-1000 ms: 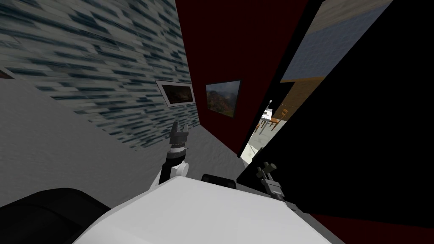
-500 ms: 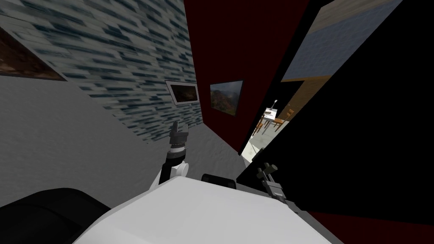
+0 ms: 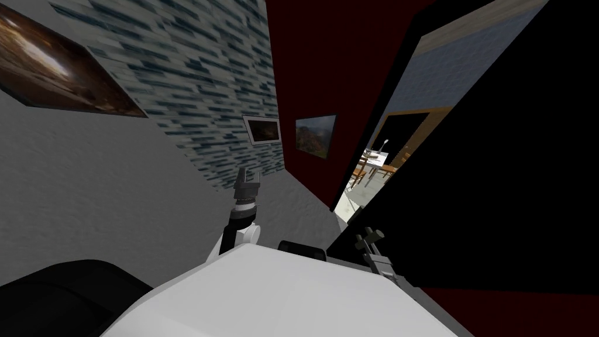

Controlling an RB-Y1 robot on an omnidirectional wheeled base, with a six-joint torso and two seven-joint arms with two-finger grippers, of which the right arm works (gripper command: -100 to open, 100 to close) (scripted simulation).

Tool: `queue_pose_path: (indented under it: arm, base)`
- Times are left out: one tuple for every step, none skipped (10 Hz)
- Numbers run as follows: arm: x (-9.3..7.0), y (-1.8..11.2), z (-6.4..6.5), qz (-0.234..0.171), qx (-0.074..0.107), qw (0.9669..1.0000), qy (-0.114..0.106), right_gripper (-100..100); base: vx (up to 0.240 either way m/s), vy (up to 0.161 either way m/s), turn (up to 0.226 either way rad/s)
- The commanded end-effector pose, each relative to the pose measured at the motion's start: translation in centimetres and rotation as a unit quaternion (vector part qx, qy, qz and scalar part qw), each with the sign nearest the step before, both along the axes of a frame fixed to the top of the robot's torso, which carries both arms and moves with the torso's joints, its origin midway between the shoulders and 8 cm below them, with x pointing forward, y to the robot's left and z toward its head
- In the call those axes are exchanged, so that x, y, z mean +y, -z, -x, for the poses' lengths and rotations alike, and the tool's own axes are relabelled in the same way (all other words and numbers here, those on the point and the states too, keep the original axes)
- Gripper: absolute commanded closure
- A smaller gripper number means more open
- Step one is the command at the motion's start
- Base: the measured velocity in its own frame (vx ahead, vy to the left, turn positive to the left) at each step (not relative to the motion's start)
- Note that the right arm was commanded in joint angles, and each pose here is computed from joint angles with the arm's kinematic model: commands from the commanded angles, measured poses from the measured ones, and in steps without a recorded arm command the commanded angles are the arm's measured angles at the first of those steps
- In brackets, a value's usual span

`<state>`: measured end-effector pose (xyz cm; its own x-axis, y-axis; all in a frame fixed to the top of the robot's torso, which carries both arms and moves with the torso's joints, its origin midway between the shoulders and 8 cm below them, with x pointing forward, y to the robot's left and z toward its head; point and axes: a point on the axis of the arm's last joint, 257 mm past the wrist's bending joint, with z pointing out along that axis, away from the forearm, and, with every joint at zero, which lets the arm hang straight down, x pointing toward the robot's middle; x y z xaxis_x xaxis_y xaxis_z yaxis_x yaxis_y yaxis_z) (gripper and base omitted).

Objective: Pull the door open

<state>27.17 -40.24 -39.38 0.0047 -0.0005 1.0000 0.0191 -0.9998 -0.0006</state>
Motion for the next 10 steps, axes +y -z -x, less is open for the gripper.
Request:
queue_pose_path:
  arm:
    - [0.0, 0.0, 0.2, 0.000, 0.000, 1.0000, -0.004, 100]
    - [-0.1, 0.0, 0.3, 0.000, -0.001, 1.0000, -0.006, 100]
    - [-0.1, -0.1, 0.4, 0.000, -0.001, 1.0000, -0.009, 100]
    - [-0.1, -0.1, 0.5, 0.000, -0.001, 0.9999, -0.012, 100]
    - [-0.2, -0.1, 0.7, 0.000, -0.001, 0.9999, -0.015, 100]
    - [-0.2, -0.1, 0.8, 0.000, -0.002, 0.9998, -0.018, 100]
    - [-0.2, -0.2, 0.9, 0.000, -0.002, 0.9998, -0.021, 100]
    - [-0.3, -0.2, 1.0, 0.000, -0.002, 0.9997, -0.023, 100]
    - [-0.3, -0.2, 1.1, 0.000, -0.002, 0.9997, -0.025, 100]
    - [-0.3, -0.2, 1.2, 0.000, -0.002, 0.9996, -0.028, 100]
  base:
    - [-0.129, -0.022, 0.121]
    - [-0.223, -0.034, 0.139]
    - [-0.204, -0.055, 0.123]
    - [-0.197, -0.065, 0.150]
    - [-0.205, -0.044, 0.152]
    - [-0.206, -0.048, 0.119]
    - [-0.205, -0.053, 0.143]
    - [-0.192, -0.035, 0.132]
    - [-0.180, -0.047, 0.090]
    - [-0.151, -0.058, 0.100]
